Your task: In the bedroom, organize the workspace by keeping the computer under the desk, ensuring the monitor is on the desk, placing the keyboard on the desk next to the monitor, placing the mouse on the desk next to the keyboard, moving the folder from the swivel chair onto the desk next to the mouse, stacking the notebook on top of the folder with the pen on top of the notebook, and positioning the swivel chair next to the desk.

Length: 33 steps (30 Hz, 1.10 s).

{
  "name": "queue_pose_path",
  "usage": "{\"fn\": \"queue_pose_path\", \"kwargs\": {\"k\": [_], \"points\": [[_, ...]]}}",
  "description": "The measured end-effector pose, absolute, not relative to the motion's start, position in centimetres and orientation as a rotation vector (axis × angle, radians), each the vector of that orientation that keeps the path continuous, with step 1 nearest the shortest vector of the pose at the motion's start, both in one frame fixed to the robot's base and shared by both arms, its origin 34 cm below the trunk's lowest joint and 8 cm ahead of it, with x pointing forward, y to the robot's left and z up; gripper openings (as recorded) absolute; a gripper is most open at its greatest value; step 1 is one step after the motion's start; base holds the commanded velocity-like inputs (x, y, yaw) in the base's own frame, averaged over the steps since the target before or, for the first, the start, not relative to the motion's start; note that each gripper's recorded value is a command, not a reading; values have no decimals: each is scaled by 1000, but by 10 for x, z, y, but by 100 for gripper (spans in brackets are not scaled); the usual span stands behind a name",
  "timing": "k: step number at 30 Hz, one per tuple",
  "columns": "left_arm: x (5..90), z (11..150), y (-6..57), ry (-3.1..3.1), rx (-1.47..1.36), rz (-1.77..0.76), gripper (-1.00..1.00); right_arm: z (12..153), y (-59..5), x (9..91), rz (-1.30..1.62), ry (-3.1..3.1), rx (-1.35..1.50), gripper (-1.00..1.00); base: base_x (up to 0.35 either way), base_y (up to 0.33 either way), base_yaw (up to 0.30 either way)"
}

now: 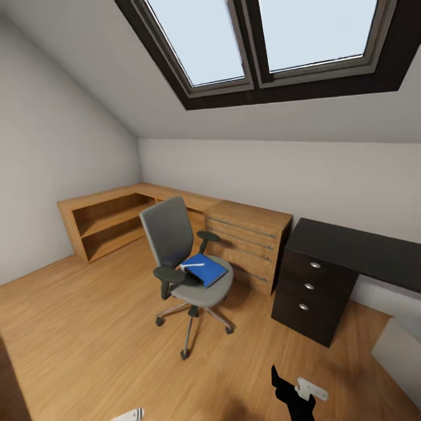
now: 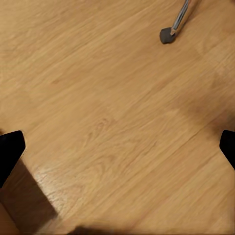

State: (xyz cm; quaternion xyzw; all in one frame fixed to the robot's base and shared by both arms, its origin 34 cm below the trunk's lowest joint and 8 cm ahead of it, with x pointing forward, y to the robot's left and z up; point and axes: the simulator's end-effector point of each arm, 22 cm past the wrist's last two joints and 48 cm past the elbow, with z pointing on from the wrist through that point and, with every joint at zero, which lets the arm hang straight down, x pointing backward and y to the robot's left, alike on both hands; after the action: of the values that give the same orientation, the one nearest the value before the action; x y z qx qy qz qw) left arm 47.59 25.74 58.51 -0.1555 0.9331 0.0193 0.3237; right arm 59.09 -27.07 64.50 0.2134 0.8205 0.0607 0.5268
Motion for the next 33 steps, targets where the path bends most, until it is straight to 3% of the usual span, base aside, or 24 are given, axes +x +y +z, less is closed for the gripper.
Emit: {"fn": "queue_pose_path", "kwargs": {"k": [12,24,33], "points": [[474,601,256,2454,-409,51,100,661,-271,589,144,1967,511,100,-272,106,-84],[472,619,257,2455,-409,55,100,679,-270,588,144,1966,505,100,-20,2,-286],[471,630,257,2458,-409,56,100,691,-265,588,151,1977,458,100,-264,0,-296]]}}
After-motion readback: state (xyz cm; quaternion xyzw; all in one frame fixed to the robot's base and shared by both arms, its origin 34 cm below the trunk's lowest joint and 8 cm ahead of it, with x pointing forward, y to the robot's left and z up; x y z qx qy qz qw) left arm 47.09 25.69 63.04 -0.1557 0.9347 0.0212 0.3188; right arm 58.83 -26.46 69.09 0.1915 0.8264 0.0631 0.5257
